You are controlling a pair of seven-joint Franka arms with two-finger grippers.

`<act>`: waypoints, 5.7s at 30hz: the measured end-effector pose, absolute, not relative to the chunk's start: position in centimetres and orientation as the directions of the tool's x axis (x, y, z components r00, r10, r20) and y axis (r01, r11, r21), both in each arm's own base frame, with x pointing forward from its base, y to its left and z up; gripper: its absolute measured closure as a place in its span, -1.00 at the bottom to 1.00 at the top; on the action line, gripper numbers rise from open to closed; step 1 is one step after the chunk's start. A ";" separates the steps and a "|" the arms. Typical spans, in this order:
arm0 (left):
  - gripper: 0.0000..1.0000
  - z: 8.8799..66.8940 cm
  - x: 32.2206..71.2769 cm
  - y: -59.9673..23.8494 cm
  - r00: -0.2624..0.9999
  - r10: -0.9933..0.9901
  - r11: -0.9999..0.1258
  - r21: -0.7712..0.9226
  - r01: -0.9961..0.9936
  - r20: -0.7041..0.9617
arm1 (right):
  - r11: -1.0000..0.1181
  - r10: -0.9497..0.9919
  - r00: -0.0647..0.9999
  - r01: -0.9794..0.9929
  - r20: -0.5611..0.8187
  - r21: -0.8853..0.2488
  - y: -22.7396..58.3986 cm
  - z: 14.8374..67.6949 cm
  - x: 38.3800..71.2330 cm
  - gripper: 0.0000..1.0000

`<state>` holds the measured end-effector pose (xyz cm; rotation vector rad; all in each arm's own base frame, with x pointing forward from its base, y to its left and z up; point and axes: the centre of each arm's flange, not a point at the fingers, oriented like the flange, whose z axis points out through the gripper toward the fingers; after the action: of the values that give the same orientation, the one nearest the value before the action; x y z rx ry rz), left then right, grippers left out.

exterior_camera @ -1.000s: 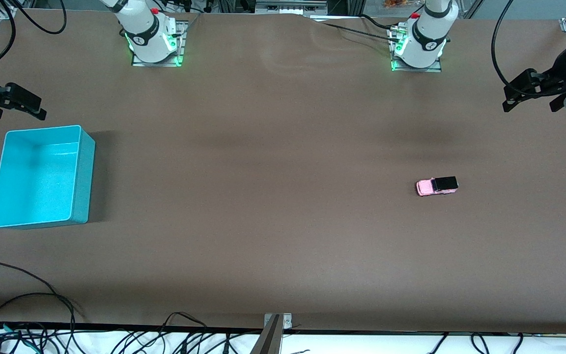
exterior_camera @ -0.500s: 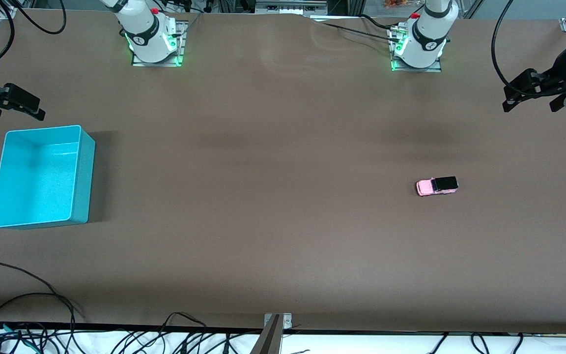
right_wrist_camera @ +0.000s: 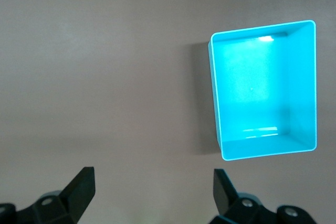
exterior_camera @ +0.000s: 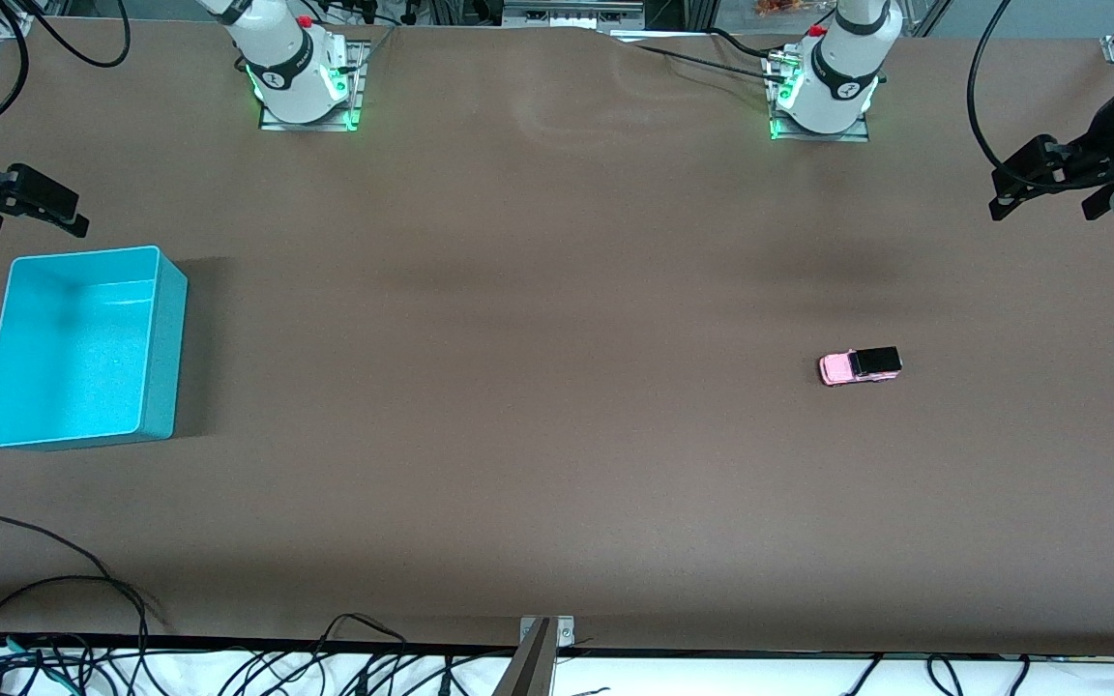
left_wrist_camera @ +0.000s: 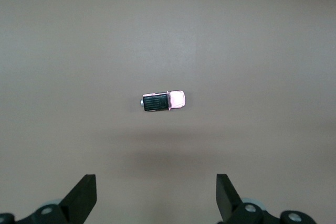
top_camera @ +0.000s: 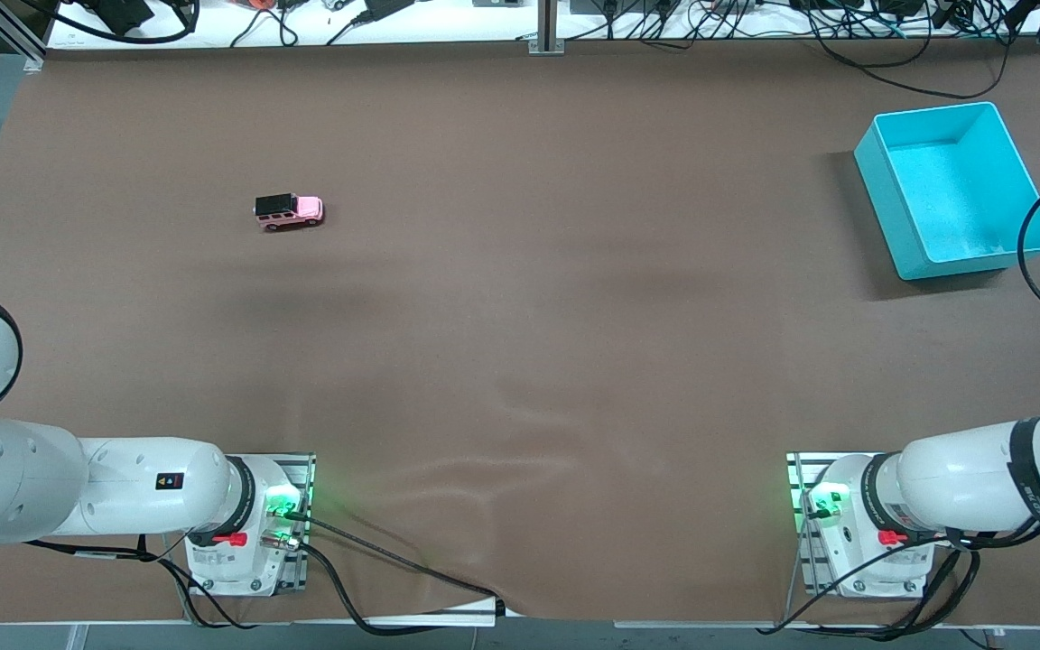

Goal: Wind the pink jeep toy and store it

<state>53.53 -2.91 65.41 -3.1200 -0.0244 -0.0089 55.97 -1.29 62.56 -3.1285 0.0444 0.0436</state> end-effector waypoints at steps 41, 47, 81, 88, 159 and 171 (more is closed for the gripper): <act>-1.00 63.3 54.6 -1.8 0.999 0.035 -0.999 -0.022 0.034 -0.042 | -1.000 -0.026 0.999 -0.026 -0.027 -0.012 -1.2 62.3 56.2 -1.00; -1.00 60.7 55.0 -1.8 0.996 0.035 -0.999 -0.024 0.033 -0.087 | -1.000 -0.026 0.999 -0.026 -0.025 -0.012 -1.1 62.3 56.2 -1.00; -1.00 38.1 56.2 -0.5 0.997 0.052 -0.999 -0.011 0.051 -0.058 | -1.000 -0.026 0.999 -0.026 -0.024 -0.013 -1.1 62.0 56.5 -1.00; -1.00 34.3 56.7 -0.5 0.997 0.051 -0.999 -0.005 0.051 -0.055 | -1.000 -0.026 0.999 -0.026 -0.024 -0.013 -1.1 62.0 56.5 -1.00; 0.03 20.5 55.9 1.1 -0.009 -1.000 0.009 -0.010 -1.000 0.009 | -1.000 -0.023 0.999 -0.024 -0.025 -0.015 -1.0 62.0 56.5 -1.00; 0.03 20.6 55.9 0.8 -0.123 -0.992 0.123 -0.013 -0.992 0.007 | -1.000 -0.024 0.999 -0.024 -0.025 -0.015 -1.0 62.0 56.5 -1.00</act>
<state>55.92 0.76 20.58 -2.0781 2.3518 -0.0228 56.53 -0.96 61.98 -3.1260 0.0374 0.0382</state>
